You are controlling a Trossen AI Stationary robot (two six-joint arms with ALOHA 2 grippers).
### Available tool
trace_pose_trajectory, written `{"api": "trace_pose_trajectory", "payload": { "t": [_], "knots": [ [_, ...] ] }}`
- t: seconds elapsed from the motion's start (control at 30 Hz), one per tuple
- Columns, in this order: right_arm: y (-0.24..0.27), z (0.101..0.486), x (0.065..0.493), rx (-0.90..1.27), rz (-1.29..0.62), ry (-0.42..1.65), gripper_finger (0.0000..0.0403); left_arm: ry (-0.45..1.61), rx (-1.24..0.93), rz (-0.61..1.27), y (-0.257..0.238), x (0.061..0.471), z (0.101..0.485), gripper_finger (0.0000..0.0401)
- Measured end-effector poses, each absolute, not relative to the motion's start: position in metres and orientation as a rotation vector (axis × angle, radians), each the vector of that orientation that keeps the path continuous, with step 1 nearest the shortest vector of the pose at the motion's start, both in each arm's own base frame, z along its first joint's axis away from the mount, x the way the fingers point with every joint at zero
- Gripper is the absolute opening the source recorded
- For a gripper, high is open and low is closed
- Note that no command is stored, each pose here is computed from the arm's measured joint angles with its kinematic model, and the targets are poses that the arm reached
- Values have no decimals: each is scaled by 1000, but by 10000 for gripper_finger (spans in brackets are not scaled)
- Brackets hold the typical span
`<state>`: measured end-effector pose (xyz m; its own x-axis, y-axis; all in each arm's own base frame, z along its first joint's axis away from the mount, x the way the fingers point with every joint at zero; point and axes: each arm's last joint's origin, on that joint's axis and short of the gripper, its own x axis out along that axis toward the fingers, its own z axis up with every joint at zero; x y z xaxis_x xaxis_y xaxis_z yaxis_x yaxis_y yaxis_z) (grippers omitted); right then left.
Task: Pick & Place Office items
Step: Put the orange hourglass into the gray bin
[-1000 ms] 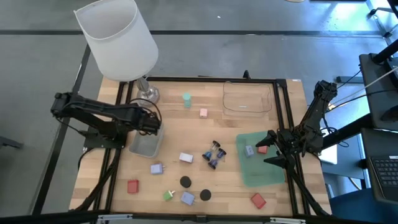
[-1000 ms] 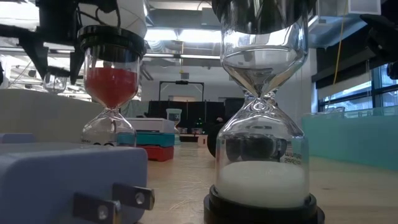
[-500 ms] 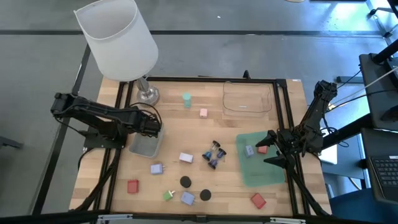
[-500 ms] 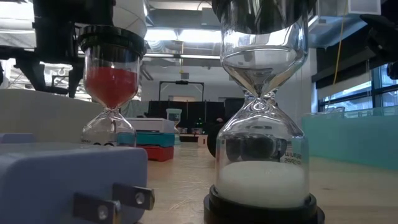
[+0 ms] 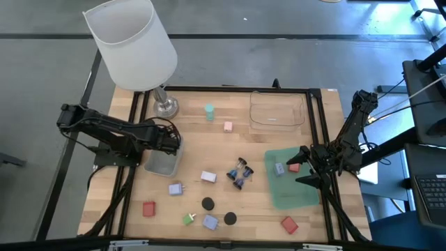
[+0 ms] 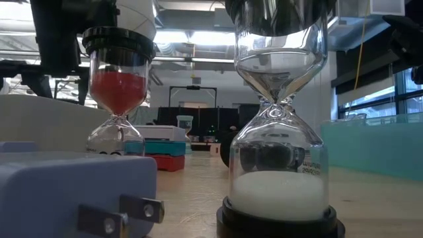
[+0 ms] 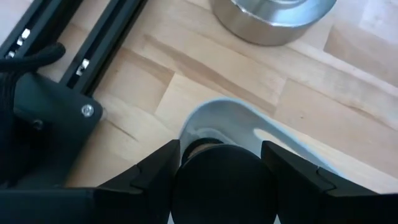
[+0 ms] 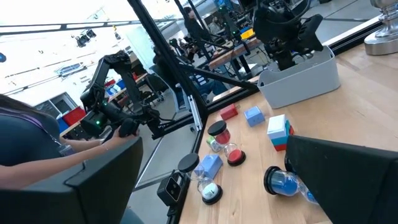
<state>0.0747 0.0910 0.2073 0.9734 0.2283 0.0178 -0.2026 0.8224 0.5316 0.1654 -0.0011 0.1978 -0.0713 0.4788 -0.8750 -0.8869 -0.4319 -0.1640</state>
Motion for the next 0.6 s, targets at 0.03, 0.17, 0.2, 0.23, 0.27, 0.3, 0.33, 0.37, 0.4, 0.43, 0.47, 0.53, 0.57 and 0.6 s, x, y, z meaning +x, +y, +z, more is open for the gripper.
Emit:
{"api": "trace_pose_trajectory", "payload": {
  "t": [0.03,0.17,0.2,0.23,0.27,0.3,0.33,0.37,0.4,0.43,0.47,0.53,0.57,0.6],
  "knots": [
    [91,207,75,560,229,47,400,524,-1154,1700,-1,165,198,214],
    [91,207,75,560,229,47,400,575,-1122,1685,-1,165,197,240],
    [91,207,75,561,229,47,400,581,-1116,1682,-1,165,197,244],
    [91,207,75,561,229,47,400,581,-1117,1680,-1,165,198,249],
    [91,207,75,560,229,47,400,577,-1120,1676,-1,166,199,252],
    [91,207,75,561,230,47,400,570,-1121,1672,-1,167,201,256],
    [91,207,75,560,229,47,400,561,-1121,1668,-1,168,202,260],
    [91,207,75,560,229,47,400,551,-1119,1665,-1,169,205,263],
    [91,207,75,560,229,47,400,540,-1114,1662,-1,170,207,267],
    [91,207,75,561,229,47,400,527,-1109,1658,-1,171,210,271],
    [91,207,75,560,229,47,400,517,-1106,1655,-1,172,213,275],
    [91,207,75,560,229,47,400,506,-1106,1650,-1,173,219,283],
    [91,207,75,560,229,47,400,502,-1110,1647,-1,174,222,288],
    [91,207,75,560,229,47,400,500,-1114,1644,-1,175,225,293]
  ]
}}
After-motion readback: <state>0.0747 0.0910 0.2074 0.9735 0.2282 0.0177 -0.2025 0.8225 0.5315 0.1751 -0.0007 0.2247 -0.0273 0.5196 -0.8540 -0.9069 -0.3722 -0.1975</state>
